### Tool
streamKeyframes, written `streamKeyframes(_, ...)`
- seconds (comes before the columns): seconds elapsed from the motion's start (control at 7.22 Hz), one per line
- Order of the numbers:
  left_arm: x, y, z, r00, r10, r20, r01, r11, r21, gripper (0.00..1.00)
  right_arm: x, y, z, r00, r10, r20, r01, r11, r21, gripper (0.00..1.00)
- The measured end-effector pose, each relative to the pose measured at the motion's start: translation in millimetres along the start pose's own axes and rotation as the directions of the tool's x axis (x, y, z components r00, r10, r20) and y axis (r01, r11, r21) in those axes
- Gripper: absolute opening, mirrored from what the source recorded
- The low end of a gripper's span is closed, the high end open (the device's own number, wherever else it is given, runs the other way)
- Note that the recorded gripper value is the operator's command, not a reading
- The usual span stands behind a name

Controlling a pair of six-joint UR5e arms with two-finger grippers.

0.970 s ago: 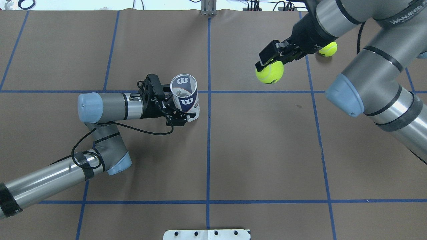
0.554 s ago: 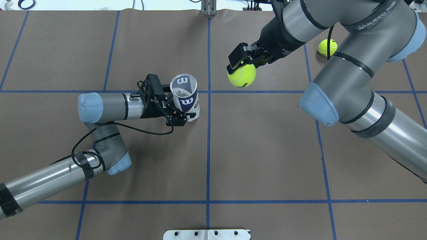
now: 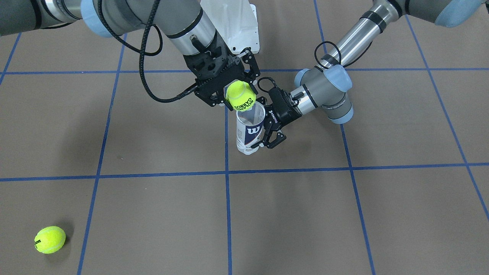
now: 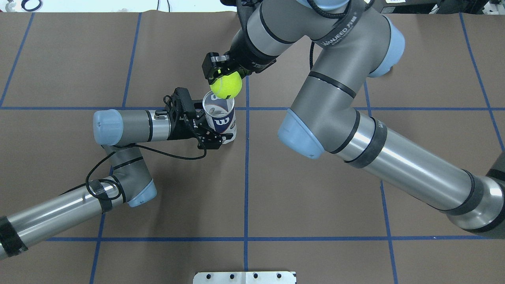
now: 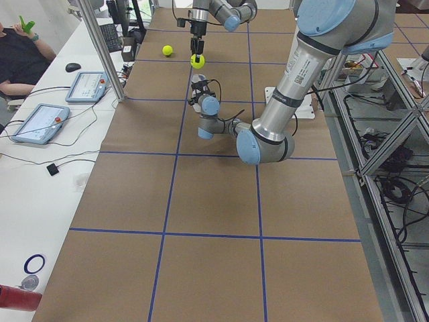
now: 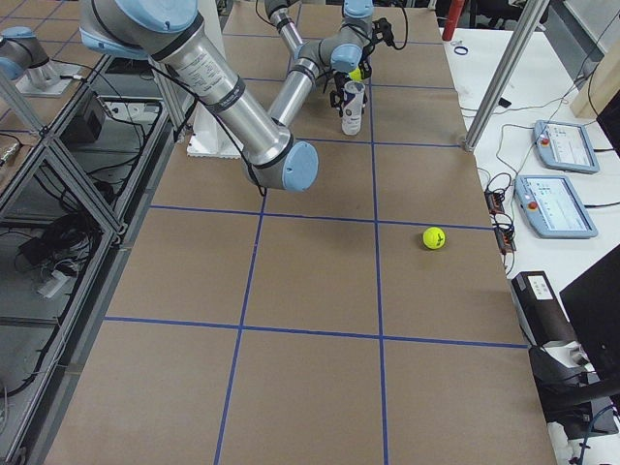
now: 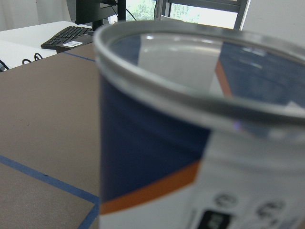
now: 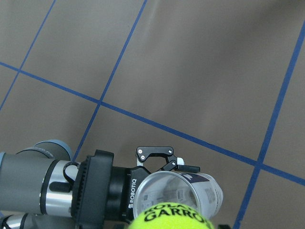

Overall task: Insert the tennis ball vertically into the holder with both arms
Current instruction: 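Carry the ball with the right gripper over the can's open top, then lower the yellow ball into the can's opening and release with the right gripper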

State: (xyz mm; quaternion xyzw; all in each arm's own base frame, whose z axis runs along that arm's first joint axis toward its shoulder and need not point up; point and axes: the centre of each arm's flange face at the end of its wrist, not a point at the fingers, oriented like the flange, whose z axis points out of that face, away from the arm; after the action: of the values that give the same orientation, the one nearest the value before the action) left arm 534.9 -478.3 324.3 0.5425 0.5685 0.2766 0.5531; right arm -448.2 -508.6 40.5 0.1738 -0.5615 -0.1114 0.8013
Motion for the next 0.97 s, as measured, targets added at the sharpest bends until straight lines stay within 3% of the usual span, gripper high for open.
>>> streamKeyframes(0.42, 0, 0, 0, 1.000, 0.000, 0.000, 0.000, 1.000, 0.000, 0.99, -13, -19, 16, 1.000, 0.008, -0.022, -0.008, 1.000, 0.003, 0.00)
streamKeyframes(0.97, 0, 1, 0, 1.000, 0.000, 0.001, 0.000, 1.000, -0.002, 0.99, -13, -14, 25, 1.000, 0.014, -0.028, -0.014, 1.000, -0.011, 0.00)
